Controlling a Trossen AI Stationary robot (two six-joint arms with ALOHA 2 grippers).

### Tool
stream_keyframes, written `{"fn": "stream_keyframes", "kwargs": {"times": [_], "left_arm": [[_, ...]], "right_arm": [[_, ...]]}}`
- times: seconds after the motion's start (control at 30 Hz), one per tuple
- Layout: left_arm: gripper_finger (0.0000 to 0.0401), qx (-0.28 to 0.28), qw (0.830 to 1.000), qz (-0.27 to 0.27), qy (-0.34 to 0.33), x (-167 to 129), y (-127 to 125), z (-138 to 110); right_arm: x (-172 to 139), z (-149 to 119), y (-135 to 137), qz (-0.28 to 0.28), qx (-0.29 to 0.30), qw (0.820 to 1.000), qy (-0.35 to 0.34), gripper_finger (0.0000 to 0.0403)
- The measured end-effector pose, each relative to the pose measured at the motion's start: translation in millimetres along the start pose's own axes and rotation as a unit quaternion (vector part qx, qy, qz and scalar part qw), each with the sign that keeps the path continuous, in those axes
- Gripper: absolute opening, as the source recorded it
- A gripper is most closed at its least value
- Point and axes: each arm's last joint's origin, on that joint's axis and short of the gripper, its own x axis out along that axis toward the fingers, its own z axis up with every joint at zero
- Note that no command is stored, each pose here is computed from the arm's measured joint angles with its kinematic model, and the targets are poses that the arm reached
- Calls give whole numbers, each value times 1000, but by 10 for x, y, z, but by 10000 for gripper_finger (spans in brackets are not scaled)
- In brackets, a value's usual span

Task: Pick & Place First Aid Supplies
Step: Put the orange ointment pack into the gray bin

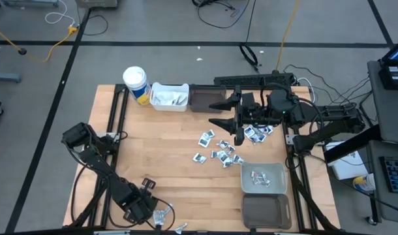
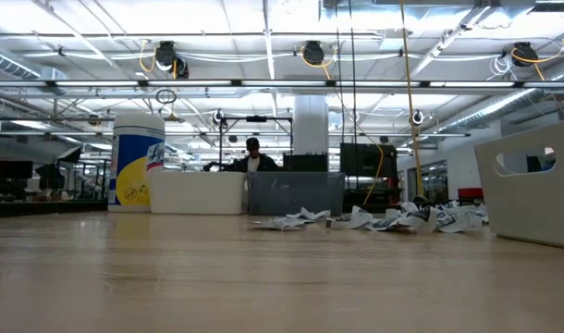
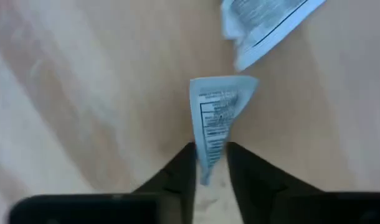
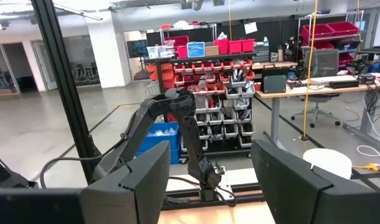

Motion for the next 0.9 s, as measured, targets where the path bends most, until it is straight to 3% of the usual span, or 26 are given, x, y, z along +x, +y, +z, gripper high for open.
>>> {"fn": "stream_keyframes", "kwargs": {"times": [0.17, 0.37, 0.5, 0.73, 0.9], "left_arm": [[14, -2, 1000, -24, 5, -8, 9, 14], [5, -10, 999, -31, 9, -9, 19, 18], [3, -47, 998, -31, 3, -59, 62, 28], [1, -130, 986, 23, -107, -547, 319, 49], [1, -211, 946, 76, -236, -1026, 611, 20]], "right_arm": [[0, 0, 0, 0, 0, 1000, 0, 222], [0, 0, 0, 0, -11, 1000, 0, 222], [-3, 2, 0, 0, -11, 1000, 0, 222], [-95, 82, -1, 2, -8, 1000, -15, 222], [-162, 135, -2, 3, 1, 1000, -24, 222]]}}
